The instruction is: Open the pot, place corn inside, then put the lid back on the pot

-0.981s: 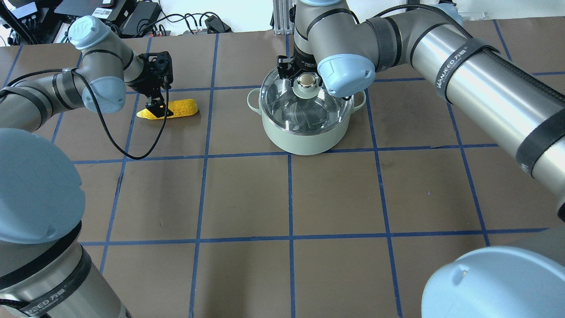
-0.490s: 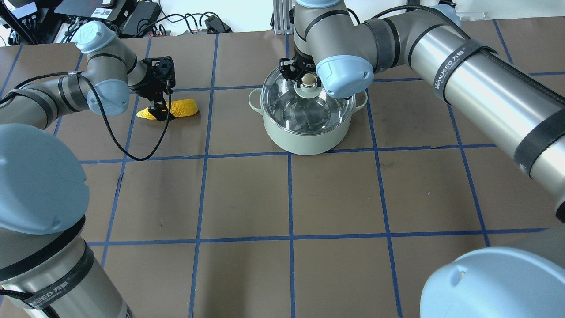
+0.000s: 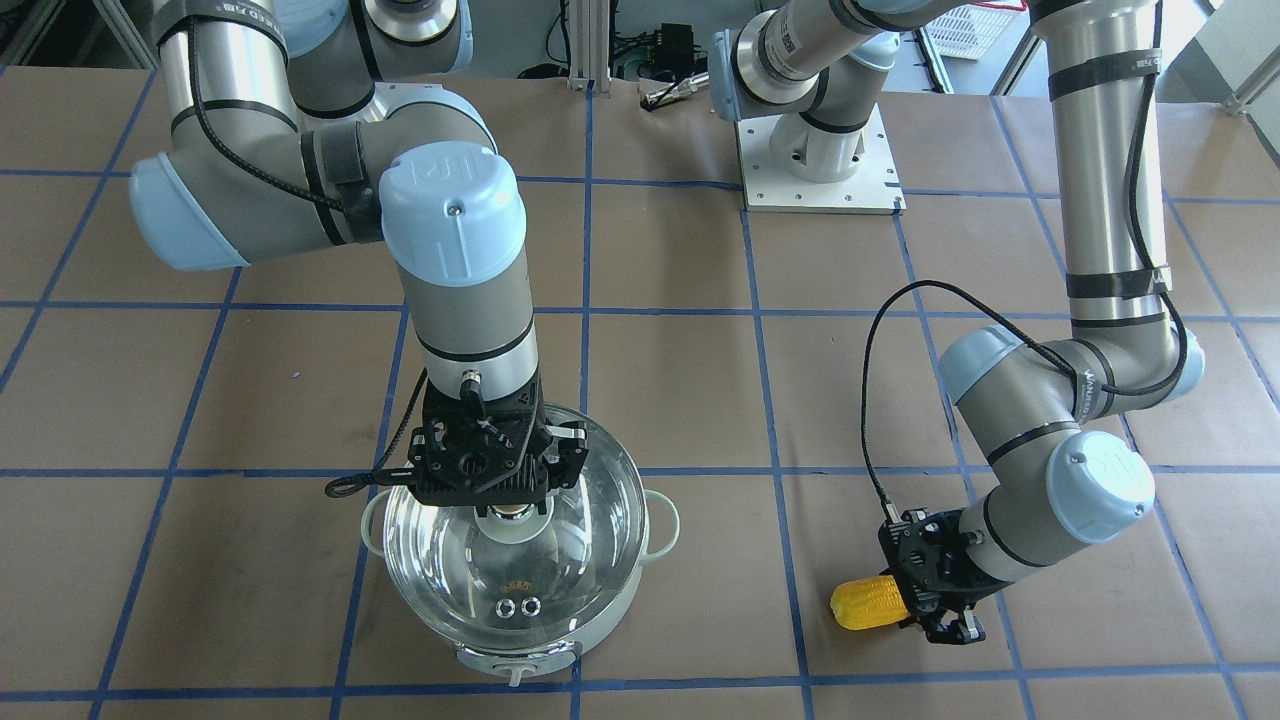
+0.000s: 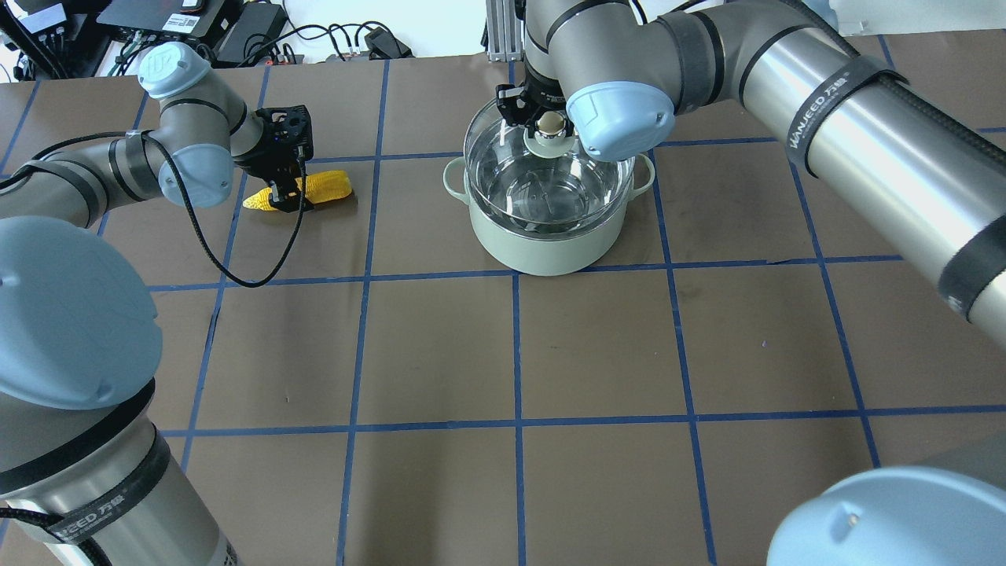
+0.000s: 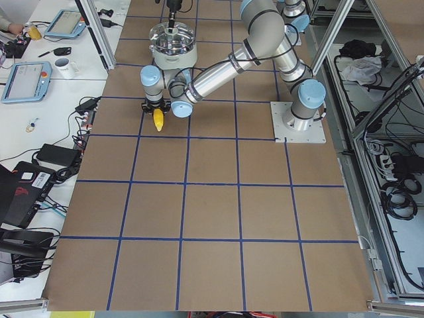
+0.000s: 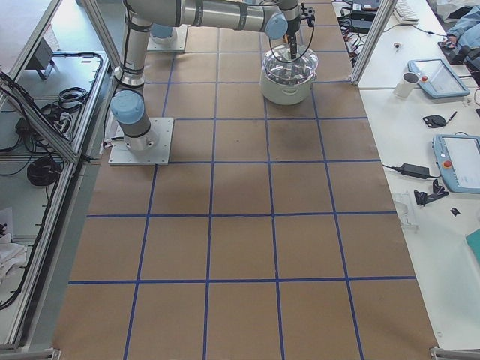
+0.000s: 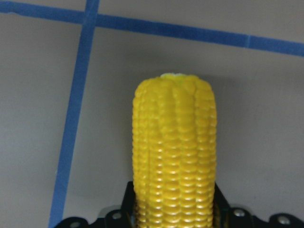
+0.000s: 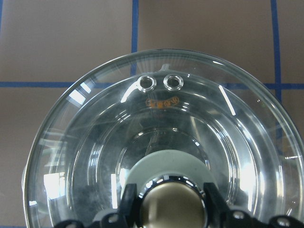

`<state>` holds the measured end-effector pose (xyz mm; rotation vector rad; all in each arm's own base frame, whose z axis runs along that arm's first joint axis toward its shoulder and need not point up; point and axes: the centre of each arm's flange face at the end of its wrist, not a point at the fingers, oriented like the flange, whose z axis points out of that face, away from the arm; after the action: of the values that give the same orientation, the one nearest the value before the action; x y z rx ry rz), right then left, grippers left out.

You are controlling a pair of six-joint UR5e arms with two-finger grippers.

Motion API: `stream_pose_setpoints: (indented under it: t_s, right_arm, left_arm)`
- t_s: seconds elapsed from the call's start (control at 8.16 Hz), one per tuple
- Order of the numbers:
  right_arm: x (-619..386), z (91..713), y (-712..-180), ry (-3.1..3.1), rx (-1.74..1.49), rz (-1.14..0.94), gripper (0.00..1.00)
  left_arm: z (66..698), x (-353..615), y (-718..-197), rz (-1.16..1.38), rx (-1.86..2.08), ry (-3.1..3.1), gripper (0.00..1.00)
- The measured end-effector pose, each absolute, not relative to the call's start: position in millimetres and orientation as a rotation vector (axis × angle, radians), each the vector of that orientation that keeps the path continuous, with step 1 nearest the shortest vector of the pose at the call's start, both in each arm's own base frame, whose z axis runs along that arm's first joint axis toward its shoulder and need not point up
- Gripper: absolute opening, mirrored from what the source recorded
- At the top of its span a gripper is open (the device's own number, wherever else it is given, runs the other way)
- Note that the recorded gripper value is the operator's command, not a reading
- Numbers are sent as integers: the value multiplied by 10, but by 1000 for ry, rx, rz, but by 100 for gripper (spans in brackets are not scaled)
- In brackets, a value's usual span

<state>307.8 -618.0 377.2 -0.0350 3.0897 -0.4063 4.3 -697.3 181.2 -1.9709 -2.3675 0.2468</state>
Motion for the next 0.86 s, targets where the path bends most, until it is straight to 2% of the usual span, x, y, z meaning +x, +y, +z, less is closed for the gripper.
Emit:
stream_pose_setpoints:
  t_s: [0.37, 0.86]
  right_arm:
    - [2813, 4507, -5862, 3086, -68, -419, 33]
    - [1990, 5280, -5309, 3116, -94, -289, 31]
  left_arm:
    - [1997, 105, -6943, 187, -2000, -2425, 0]
    - [3110, -285, -6696, 293, -2025, -2486, 0]
